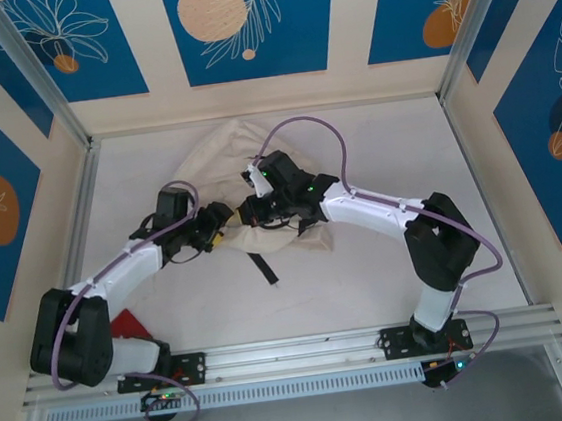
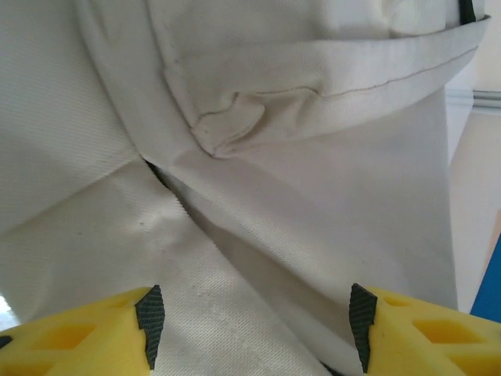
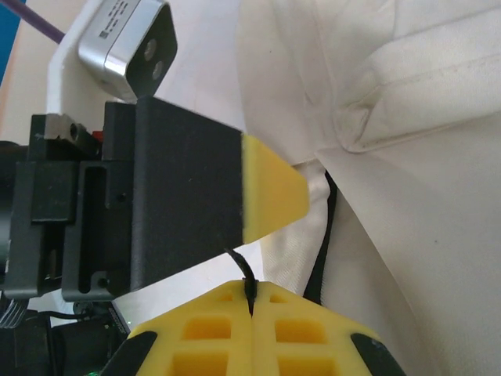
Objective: Pack books, pencil case, and school supplies into a backpack
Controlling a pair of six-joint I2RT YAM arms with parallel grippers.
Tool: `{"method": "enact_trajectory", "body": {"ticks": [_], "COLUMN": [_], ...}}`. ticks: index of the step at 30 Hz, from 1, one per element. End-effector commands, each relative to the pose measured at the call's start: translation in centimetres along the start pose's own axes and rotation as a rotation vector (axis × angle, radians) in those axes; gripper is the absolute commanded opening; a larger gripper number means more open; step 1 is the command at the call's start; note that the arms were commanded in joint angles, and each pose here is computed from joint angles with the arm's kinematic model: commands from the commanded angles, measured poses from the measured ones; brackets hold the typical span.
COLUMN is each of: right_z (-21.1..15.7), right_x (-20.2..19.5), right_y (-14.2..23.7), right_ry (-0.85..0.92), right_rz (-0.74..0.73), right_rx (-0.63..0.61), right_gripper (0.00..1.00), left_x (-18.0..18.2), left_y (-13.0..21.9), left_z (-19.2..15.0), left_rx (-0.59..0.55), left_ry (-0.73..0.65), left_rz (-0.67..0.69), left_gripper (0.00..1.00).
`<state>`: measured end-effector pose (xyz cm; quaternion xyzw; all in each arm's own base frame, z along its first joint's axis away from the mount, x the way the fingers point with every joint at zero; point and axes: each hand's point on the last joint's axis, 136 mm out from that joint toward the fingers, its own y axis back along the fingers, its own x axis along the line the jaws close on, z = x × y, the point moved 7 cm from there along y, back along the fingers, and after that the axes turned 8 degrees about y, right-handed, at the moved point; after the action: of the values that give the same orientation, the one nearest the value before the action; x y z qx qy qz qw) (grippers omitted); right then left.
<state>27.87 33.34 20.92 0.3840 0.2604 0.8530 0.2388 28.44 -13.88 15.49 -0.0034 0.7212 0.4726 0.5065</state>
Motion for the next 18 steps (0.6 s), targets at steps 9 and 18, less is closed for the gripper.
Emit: {"method": "enact_trajectory", "body": {"ticks": [9, 18], "right_z": [-4.5, -6.4], "right_x": [-0.8, -2.0], "right_y": [1.7, 1.0], "right_ry": [-0.072, -0.118], "right_rz": [-0.130, -0.249], "right_rx": [0.094, 0.146], "right_gripper": [0.00, 0.00], "left_x": [1.5, 2.9], "left_y": [-3.6, -4.9], "left_z": [-0.5, -1.1], "left_rx": [0.016, 0.022], "left_ry": [0.035, 0.025], "left_rz": [0.068, 0.151], "left_gripper": [0.65, 0.47]}}
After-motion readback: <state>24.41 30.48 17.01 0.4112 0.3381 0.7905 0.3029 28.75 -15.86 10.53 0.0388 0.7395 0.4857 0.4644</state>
